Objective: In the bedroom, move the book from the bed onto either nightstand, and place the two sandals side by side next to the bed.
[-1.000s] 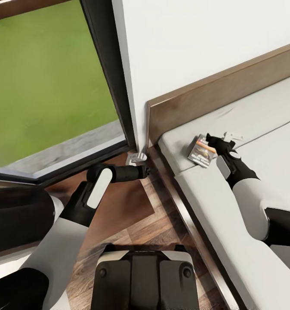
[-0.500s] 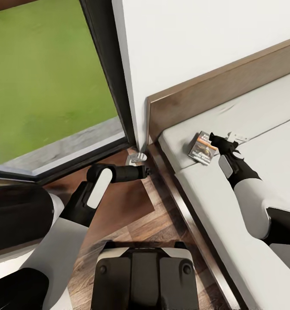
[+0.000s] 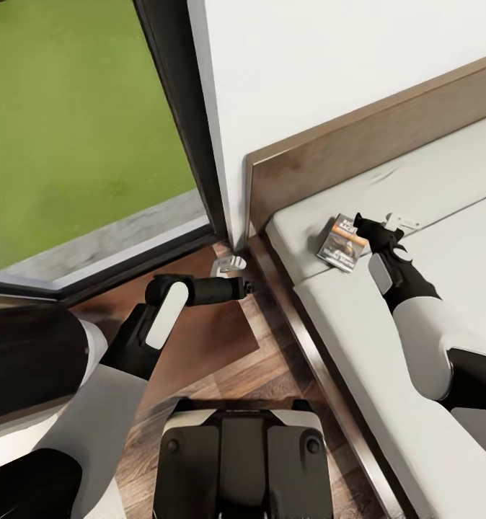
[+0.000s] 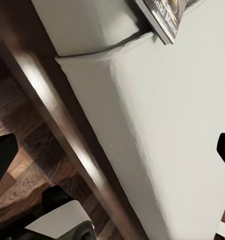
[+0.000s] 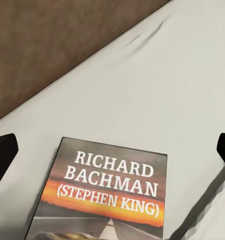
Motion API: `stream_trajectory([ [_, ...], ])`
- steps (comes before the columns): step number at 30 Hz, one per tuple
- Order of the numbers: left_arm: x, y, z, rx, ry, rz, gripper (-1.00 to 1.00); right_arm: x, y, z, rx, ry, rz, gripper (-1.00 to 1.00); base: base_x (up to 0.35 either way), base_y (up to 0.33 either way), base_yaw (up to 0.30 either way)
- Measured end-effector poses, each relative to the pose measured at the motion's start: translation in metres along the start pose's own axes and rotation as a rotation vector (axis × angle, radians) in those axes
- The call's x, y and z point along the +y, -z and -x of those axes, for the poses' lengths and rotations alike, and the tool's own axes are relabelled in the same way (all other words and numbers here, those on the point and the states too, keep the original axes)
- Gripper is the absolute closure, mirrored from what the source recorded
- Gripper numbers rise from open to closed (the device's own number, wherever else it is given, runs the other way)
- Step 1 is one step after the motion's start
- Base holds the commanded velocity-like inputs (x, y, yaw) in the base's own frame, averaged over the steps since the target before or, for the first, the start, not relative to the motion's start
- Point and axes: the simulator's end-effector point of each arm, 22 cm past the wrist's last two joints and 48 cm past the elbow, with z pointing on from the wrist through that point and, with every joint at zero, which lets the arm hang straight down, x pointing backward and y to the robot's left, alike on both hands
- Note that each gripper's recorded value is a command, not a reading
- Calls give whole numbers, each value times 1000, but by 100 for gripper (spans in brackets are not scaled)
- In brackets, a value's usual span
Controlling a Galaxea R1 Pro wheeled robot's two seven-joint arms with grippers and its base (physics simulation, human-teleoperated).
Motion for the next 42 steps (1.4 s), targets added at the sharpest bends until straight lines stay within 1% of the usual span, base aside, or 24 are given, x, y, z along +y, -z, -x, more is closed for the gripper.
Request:
stream_trajectory([
  [2, 2, -1, -1, 3, 3, 1, -100, 0, -1, 2, -7, 0, 1, -100, 0, 0, 0],
  [11, 7, -6, -7, 12, 12, 2, -100, 0, -3, -7, 0, 4, 1, -100, 0, 0, 0],
  [16, 11, -9, -10, 18, 18, 3, -100, 0, -5, -6, -10, 5, 2, -100, 0, 0, 0],
  [31, 21, -17, -20, 35, 35, 7, -100, -3, -9, -24, 9, 12, -3, -100, 0, 0, 0],
  [36, 24, -19, -23, 39, 39, 8, -100, 0, -10, -19, -5, 11, 3, -100, 0, 0, 0],
  [42, 25, -19, -23, 40, 39, 10, -100, 4, -10, -20, 0, 12, 8, -100, 0, -25, 0],
])
